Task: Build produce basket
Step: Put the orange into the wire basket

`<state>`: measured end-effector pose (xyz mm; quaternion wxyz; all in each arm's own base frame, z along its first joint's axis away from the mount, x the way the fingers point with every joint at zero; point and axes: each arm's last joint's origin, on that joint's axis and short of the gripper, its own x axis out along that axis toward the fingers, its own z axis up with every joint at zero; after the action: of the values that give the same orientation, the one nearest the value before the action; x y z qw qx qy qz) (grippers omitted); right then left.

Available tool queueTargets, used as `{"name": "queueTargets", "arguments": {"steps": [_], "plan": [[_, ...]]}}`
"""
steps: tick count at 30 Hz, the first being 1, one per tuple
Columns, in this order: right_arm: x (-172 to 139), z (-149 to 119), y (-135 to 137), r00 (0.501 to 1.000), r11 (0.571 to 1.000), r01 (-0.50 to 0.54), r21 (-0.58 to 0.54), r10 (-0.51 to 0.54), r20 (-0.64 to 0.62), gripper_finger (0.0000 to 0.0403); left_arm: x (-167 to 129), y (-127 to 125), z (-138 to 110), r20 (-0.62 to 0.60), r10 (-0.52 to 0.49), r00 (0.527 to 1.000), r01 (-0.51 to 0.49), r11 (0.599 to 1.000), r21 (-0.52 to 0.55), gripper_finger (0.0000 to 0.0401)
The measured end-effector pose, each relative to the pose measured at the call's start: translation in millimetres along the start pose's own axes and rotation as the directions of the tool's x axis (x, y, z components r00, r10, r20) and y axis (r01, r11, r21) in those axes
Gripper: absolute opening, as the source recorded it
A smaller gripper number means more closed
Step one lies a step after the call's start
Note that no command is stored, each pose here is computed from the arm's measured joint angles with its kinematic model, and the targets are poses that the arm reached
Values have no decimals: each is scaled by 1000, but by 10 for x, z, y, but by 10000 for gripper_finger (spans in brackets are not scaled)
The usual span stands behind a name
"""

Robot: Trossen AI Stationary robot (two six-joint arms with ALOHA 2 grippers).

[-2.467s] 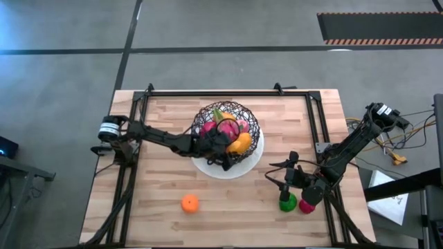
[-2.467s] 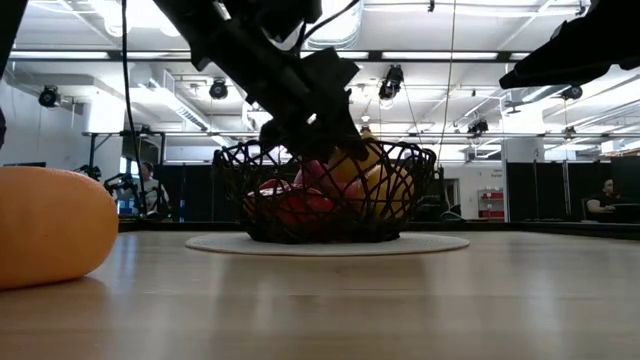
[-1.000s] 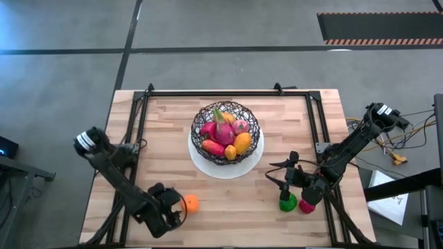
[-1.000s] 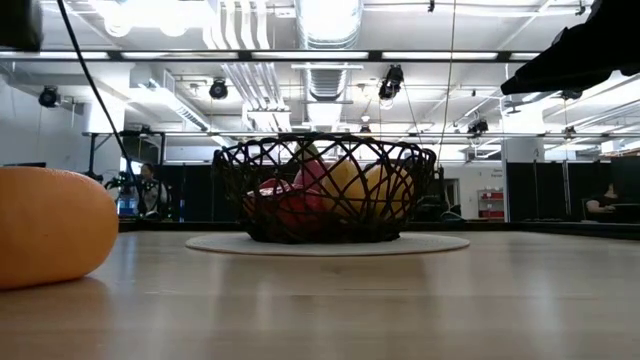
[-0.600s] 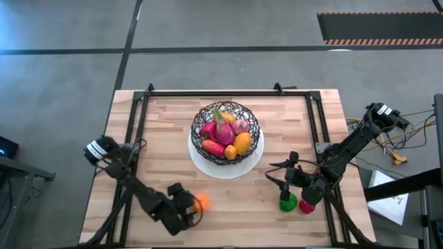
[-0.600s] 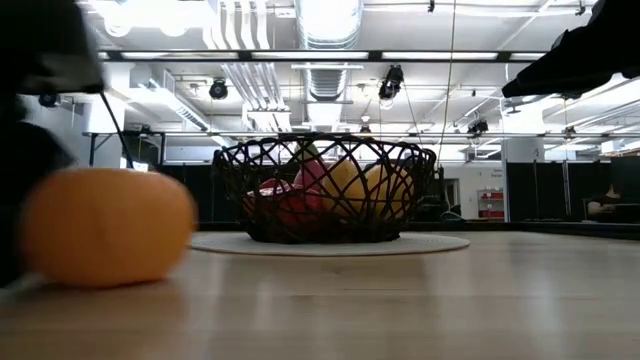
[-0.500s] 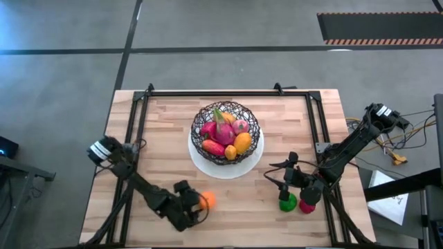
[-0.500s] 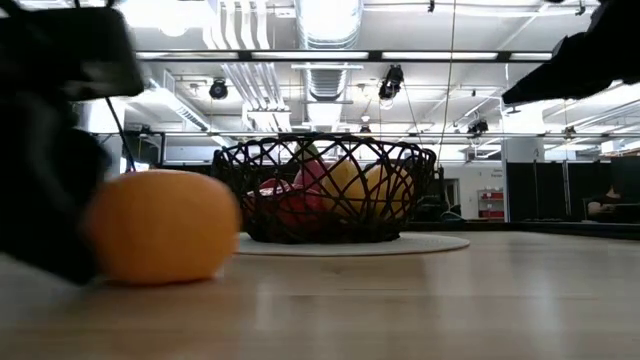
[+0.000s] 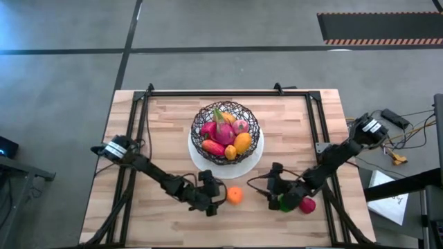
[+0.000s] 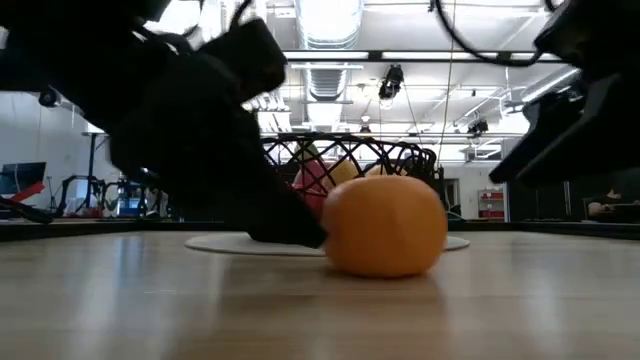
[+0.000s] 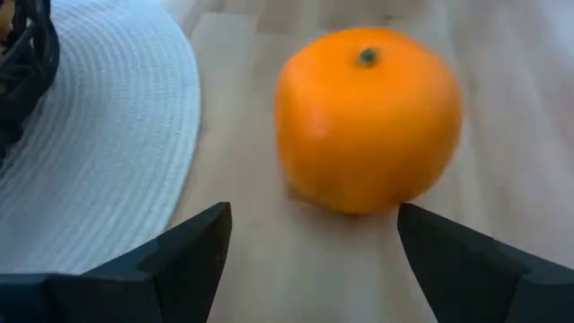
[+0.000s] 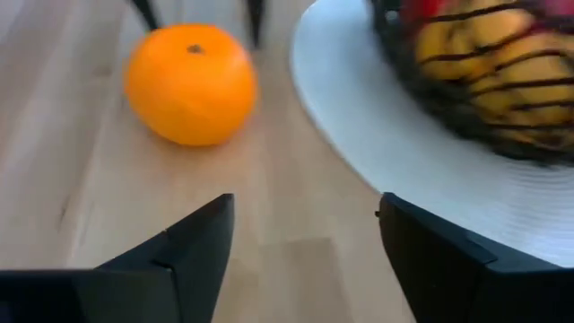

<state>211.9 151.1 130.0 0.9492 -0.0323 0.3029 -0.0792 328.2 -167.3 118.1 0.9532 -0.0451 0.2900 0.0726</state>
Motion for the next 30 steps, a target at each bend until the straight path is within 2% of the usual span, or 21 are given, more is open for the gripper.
{"name": "queueTargets", "arguments": {"steps": [7, 14, 21, 26, 30], "plan": [[336, 183, 55, 984, 982, -178, -55, 179, 20, 332, 142, 50, 7, 40, -12, 999, 13, 1000, -22, 302], [687, 225, 168, 984, 973, -179, -148, 178, -24, 356, 207, 40, 39, 82, -5, 997, 9, 999, -49, 302], [781, 282, 236, 986, 969, -166, -184, 165, -21, 323, 143, 15, 97, 98, 3, 995, -1, 1000, -25, 302], [683, 397, 197, 984, 969, -175, -172, 179, 4, 275, -96, -1, 262, 105, 19, 994, -16, 1000, -22, 302], [549, 523, 158, 980, 964, -191, -187, 199, 24, 255, -301, 4, 293, 63, 78, 995, -79, 997, 18, 302]]}}
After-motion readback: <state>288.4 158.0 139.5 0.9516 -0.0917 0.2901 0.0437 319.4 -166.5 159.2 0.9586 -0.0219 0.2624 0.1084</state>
